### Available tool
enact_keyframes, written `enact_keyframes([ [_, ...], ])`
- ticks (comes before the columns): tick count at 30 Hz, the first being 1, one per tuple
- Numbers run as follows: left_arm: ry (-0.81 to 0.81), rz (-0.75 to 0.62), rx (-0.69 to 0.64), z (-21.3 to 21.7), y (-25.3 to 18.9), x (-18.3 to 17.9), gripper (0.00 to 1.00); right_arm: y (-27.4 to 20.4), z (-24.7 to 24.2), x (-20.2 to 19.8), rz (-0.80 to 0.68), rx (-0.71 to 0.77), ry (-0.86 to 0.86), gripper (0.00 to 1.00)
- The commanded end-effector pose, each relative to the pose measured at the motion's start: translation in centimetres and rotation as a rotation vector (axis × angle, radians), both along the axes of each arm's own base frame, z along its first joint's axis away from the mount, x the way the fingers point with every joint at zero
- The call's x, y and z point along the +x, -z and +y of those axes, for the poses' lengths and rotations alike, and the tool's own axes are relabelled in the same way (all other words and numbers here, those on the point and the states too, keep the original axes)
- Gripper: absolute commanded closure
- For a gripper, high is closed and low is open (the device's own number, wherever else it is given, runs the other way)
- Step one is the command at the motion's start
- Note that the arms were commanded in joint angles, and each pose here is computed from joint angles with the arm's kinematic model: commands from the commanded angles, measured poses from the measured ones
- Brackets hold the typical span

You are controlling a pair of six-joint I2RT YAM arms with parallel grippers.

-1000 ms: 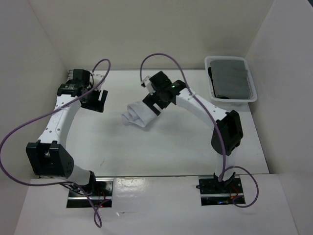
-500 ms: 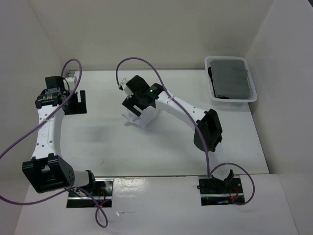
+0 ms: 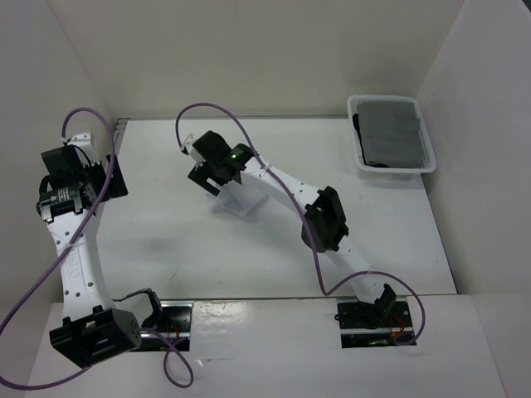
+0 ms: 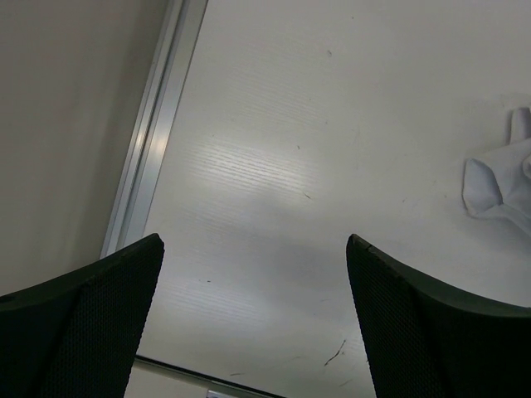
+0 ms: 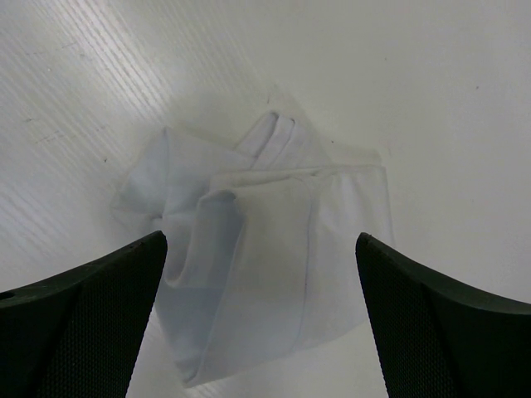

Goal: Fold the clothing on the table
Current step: Flatten the skirt out

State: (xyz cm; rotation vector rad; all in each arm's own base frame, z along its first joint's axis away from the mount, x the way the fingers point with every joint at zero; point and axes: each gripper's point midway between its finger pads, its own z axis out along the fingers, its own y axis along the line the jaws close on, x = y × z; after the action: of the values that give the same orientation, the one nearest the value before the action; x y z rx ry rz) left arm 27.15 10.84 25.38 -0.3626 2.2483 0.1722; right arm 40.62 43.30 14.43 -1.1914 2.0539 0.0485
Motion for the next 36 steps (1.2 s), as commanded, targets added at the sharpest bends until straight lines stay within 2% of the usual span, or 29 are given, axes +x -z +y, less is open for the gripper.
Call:
enact_keyframes([
  [1, -0.045, -0.059, 0.009, 0.6, -1.0, 0.0, 0.03, -1.1, 0.7, 0.0, -0.015, 0.014, -0.013, 0.01],
  [7, -0.033, -0.059, 0.010, 0.5, -1.0, 0.0, 0.02, -0.2, 0.3, 0.0, -0.009, -0.019, -0.010, 0.01],
  [16, 0.037, -0.032, -0.038, -0.4, 0.3, 0.9, 0.02, 0.9, -0.6, 0.8, -0.020, -0.050, 0.013, 0.12],
  [19, 0.052, -0.023, -0.041, -0.5, 0.6, 1.1, 0.02, 2.3, -0.7, 0.6, -0.005, -0.069, 0.013, 0.19],
  [29, 0.073, 0.008, -0.063, -0.8, 1.9, 1.2, 0.02, 5.2, -1.5, 1.4, -0.002, -0.126, 0.026, 0.51],
  [32, 0.078, 0.026, -0.064, -0.7, 2.5, 1.2, 0.02, 4.1, -1.3, 2.3, -0.019, -0.105, 0.037, 0.70],
  [33, 0.086, 0.023, -0.071, -0.9, 2.5, 1.3, 0.02, 3.8, -1.1, 2.4, -0.020, -0.093, 0.044, 0.80],
  [36, 0.103, 0.030, -0.074, -1.0, 2.7, 1.4, 0.02, -0.2, -0.8, 3.6, -0.084, -0.024, 0.063, 0.92],
])
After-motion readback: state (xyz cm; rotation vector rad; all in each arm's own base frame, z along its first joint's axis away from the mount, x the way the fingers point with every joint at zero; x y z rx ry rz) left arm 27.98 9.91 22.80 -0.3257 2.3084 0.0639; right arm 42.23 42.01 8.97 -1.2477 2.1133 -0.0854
